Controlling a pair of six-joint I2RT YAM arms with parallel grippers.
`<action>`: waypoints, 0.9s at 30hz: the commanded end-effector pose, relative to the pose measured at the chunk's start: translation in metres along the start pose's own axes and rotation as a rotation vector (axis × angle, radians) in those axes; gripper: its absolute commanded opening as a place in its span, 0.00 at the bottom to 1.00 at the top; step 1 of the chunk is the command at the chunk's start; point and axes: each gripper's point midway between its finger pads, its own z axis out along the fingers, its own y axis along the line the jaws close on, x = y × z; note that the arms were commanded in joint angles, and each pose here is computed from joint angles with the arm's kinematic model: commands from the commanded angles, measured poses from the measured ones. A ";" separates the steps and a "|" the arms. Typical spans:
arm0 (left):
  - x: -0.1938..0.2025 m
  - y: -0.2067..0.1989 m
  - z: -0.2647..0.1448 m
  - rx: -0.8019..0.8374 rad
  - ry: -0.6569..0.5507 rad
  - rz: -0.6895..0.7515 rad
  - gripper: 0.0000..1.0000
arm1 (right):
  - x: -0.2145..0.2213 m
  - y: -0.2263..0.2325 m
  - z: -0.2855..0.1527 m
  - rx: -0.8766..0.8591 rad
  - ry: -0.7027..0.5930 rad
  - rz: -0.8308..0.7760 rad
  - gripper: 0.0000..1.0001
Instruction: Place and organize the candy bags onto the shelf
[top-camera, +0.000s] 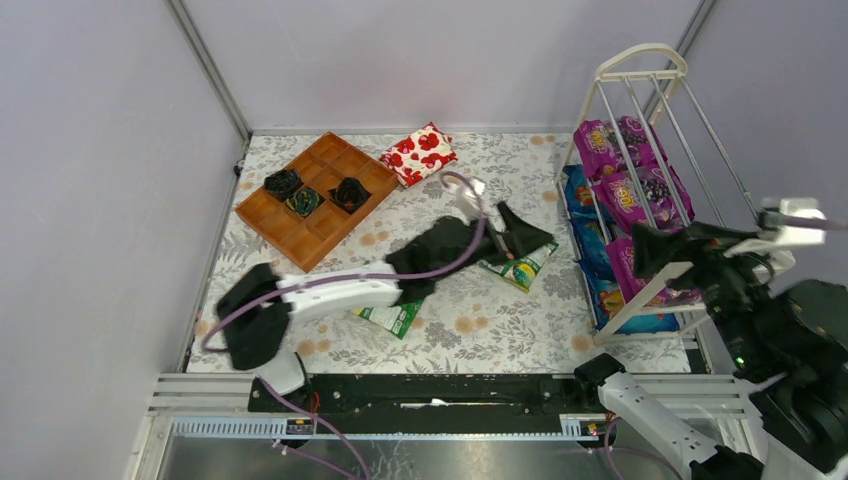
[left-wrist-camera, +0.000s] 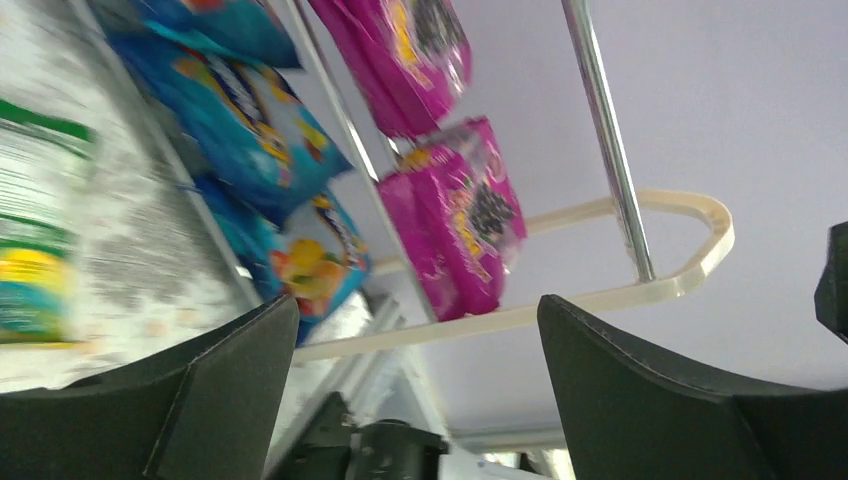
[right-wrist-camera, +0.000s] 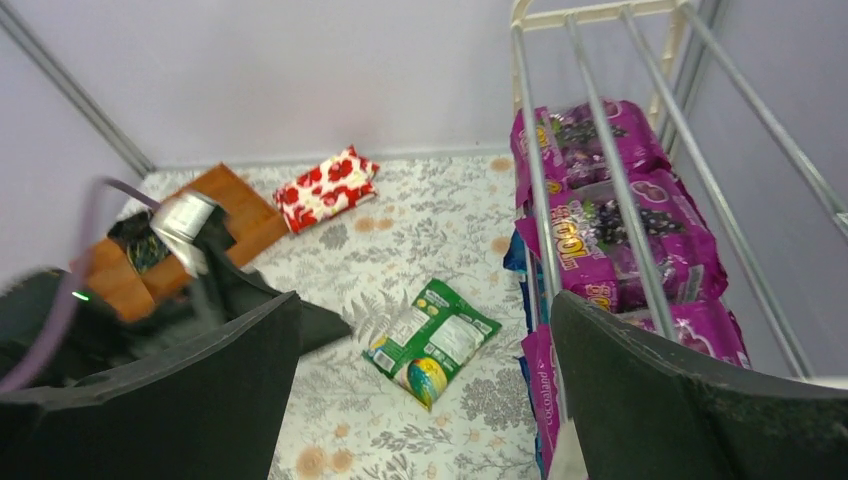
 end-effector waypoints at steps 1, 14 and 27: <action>-0.067 0.001 -0.062 -0.097 -0.149 0.266 0.95 | 0.019 0.026 0.034 -0.097 0.096 -0.109 1.00; -0.208 0.021 -0.205 -0.547 -0.468 0.799 0.99 | 0.130 0.091 0.143 -0.276 0.541 -0.210 0.86; -0.201 0.044 -0.224 -0.614 -0.393 0.938 0.99 | 0.166 -0.019 0.191 0.490 0.714 -0.842 0.65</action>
